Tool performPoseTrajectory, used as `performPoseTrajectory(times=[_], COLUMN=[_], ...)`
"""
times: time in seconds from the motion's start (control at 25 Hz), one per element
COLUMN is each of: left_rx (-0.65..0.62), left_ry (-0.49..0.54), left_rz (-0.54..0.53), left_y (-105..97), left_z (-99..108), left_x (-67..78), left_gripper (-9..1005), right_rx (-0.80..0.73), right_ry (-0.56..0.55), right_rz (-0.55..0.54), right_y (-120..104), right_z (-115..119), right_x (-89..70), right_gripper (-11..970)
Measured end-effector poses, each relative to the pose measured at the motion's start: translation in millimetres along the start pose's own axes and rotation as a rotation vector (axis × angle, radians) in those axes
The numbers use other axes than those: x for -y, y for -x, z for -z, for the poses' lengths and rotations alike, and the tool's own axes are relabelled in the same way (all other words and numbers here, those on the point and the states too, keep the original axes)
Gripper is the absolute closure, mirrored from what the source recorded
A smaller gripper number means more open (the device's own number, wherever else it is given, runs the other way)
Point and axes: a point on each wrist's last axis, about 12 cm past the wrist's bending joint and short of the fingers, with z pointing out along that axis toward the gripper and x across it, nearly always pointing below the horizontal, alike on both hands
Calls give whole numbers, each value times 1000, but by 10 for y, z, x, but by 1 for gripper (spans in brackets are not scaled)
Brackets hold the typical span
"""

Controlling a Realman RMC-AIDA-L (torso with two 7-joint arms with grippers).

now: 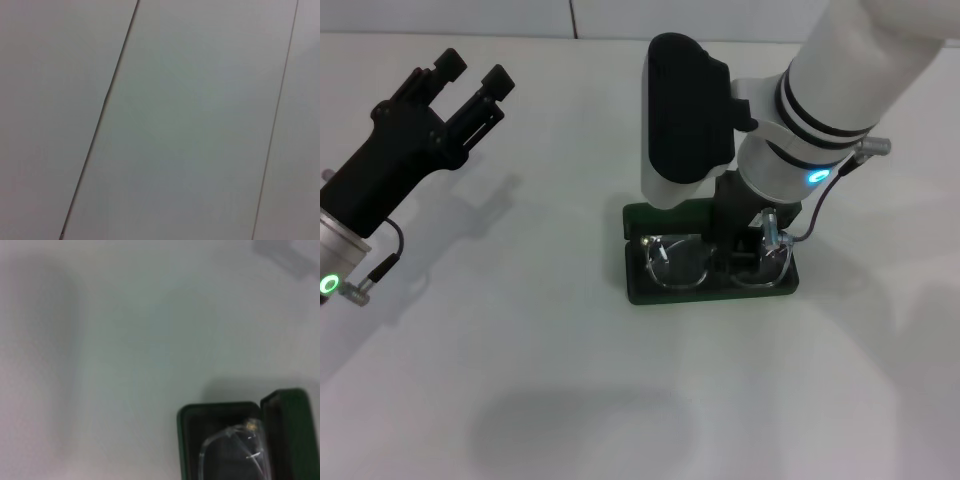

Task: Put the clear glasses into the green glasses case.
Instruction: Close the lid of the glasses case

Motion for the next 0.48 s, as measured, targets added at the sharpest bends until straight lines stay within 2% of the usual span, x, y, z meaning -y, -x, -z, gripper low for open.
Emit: performPoseTrajectory(times=[0.28, 0.48], left_rx=[-1, -2], left_ry=[3, -2], left_rz=[1, 0], left_y=[-1, 1], left_z=[16, 7], left_x=[-3, 0], left_gripper=[239, 239], right_rx=[55, 76], right_ry=[-25, -26], right_rz=[-11, -57], right_y=[-53, -174], right_z=[157, 131], right_x=[-63, -68], right_gripper=[695, 693])
